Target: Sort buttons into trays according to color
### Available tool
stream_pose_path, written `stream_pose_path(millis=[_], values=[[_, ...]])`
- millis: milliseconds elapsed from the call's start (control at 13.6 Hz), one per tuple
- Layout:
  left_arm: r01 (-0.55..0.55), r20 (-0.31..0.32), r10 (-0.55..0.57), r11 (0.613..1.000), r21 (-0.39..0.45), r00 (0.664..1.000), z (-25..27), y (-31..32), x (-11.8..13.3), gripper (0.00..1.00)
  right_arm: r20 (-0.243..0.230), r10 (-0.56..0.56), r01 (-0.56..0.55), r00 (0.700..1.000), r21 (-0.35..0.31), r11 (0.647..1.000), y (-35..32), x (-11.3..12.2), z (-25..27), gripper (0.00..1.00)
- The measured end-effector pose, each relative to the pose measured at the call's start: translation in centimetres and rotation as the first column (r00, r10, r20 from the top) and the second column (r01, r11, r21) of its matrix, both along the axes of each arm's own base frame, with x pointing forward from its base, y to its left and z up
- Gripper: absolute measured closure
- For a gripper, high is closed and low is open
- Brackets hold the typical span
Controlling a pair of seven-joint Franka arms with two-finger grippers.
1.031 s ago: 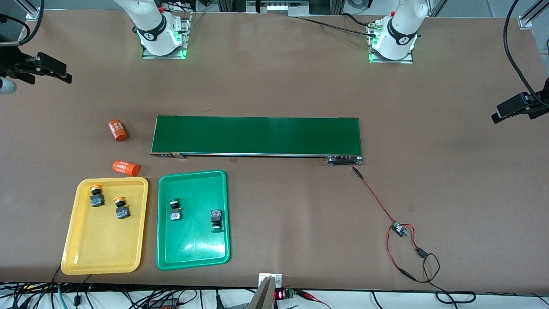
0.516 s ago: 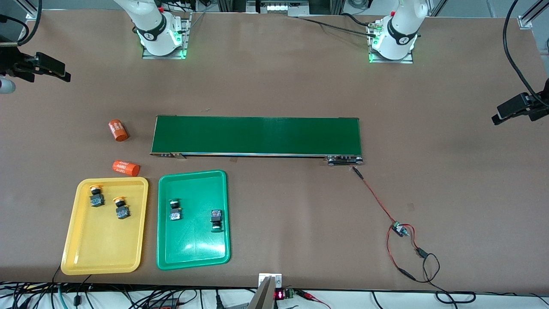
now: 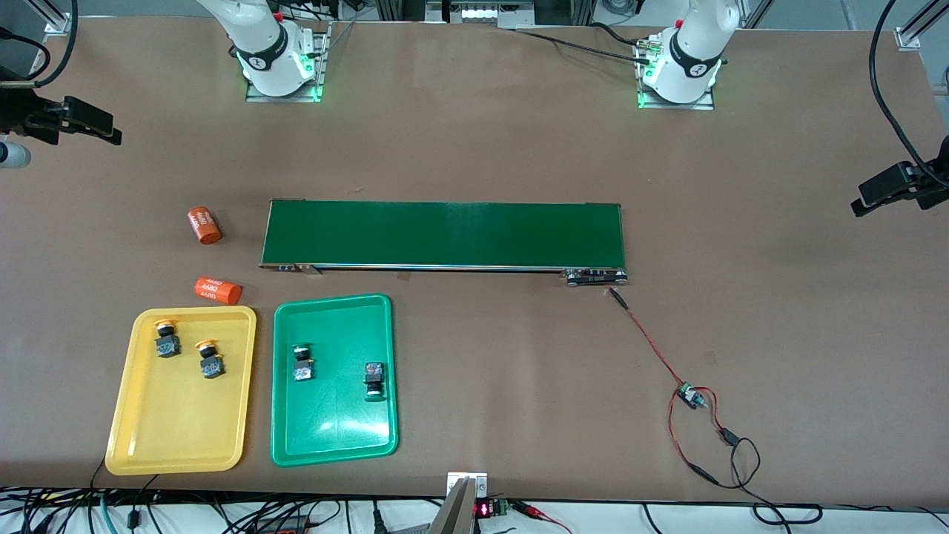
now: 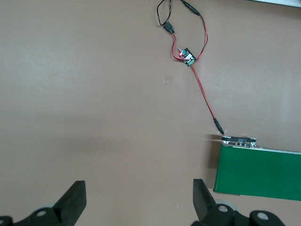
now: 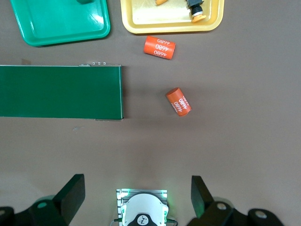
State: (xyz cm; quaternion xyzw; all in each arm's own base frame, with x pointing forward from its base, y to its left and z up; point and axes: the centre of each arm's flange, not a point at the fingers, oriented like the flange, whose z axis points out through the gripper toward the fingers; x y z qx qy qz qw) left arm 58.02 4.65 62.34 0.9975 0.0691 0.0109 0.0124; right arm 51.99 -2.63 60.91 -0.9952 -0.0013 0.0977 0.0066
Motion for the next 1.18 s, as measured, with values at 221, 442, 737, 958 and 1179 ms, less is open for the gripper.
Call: stream_pose_path(millis=[221, 442, 737, 958, 1179], values=[[0.000, -0.009, 0.000, 1.000, -0.002, 1.000, -0.1, 0.0, -0.1, 0.00, -0.002, 0.008, -0.008, 1.000, 0.000, 1.000, 0.4, 0.1, -0.1, 0.00], [0.001, -0.017, -0.001, 1.000, -0.003, 1.000, -0.1, -0.1, -0.2, 0.00, -0.007, 0.008, -0.008, 1.000, 0.000, 1.000, 0.4, 0.2, -0.4, 0.00], [0.021, -0.020, -0.021, 1.000, -0.005, 1.000, -0.2, -1.1, -0.2, 0.00, -0.007, 0.010, -0.010, 1.000, 0.000, 1.000, 0.5, 0.2, -0.3, 0.00], [0.021, -0.031, -0.021, 1.000, -0.006, 0.999, -0.2, -1.1, -0.3, 0.00, -0.006, 0.025, -0.025, 1.000, -0.001, 1.000, 1.3, 0.2, -0.3, 0.00], [0.020, -0.022, -0.020, 1.000, -0.014, 1.000, 0.4, -1.1, -0.6, 0.00, -0.007, 0.028, -0.028, 1.000, -0.001, 1.000, 1.5, 0.2, -0.3, 0.00]])
